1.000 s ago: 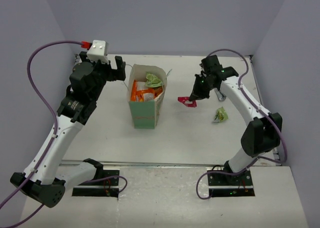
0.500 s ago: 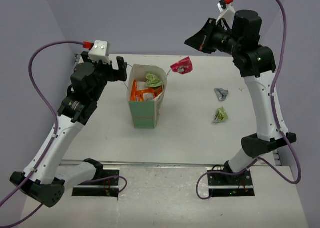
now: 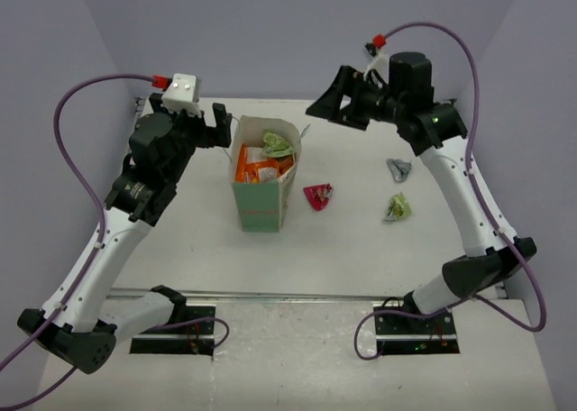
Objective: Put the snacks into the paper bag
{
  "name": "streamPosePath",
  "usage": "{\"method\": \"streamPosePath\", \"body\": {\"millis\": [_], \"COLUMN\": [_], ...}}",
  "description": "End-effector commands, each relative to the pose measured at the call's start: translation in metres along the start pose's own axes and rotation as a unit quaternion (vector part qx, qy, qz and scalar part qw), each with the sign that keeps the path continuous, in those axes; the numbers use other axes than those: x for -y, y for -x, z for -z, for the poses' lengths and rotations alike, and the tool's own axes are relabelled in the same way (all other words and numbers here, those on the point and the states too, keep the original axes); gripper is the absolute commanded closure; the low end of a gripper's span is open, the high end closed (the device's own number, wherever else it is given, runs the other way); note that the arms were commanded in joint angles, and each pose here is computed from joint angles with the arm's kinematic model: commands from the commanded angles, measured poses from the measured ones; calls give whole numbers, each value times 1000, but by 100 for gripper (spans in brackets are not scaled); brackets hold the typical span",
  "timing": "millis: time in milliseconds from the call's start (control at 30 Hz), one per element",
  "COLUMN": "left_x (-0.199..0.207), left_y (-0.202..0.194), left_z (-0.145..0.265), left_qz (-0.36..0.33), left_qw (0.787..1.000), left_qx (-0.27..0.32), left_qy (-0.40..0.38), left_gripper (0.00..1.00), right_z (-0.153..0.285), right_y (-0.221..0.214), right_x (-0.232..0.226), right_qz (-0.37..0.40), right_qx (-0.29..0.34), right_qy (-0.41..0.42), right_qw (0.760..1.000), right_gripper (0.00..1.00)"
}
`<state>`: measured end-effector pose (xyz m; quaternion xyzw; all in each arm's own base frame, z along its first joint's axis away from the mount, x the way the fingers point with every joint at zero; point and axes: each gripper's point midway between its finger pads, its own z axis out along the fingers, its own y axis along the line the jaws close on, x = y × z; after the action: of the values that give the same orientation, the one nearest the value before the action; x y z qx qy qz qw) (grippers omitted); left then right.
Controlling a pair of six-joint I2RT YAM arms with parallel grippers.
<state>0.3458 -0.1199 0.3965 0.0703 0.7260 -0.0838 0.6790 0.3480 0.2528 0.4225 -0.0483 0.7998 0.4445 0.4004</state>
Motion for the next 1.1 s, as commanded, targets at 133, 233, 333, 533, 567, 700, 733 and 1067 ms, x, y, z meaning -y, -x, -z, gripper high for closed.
{"method": "streamPosePath", "body": {"millis": [133,233,333,533,567,700,733,1067], "left_x": [3,4,7,7,6,2,1,1], "left_y": [11,11,10,10,11,11,11,12], "left_z": [4,4,3,4,5,8,9,3], "left_qz": [1,2,1,-1,-2,-5,-6,-14], "left_qw": [1000,1000,1000,1000,1000,1000,1000,1000], "left_qx": [18,17,16,15,16,16,16,15], "left_qy": [-6,-9,-12,-10,-9,0,0,2], "left_gripper": [0,0,0,0,0,0,0,0], "right_z": [7,8,-3,-39,-42,-56,-59,-75], "right_y": [-85,-105,-130,-169,-169,-174,-182,-199], "right_x": [115,147,171,220,224,244,252,290], "right_qz": [-148,-179,-207,-204,-200,-190,-197,-212], "right_qx": [-19,-19,-63,-153,-156,-170,-181,-188], "right_qy": [-196,-253,-286,-327,-331,-348,-359,-424], "right_qw": [969,951,933,910,909,902,894,860], "right_gripper": [14,9,1,1,1,1,1,1]}}
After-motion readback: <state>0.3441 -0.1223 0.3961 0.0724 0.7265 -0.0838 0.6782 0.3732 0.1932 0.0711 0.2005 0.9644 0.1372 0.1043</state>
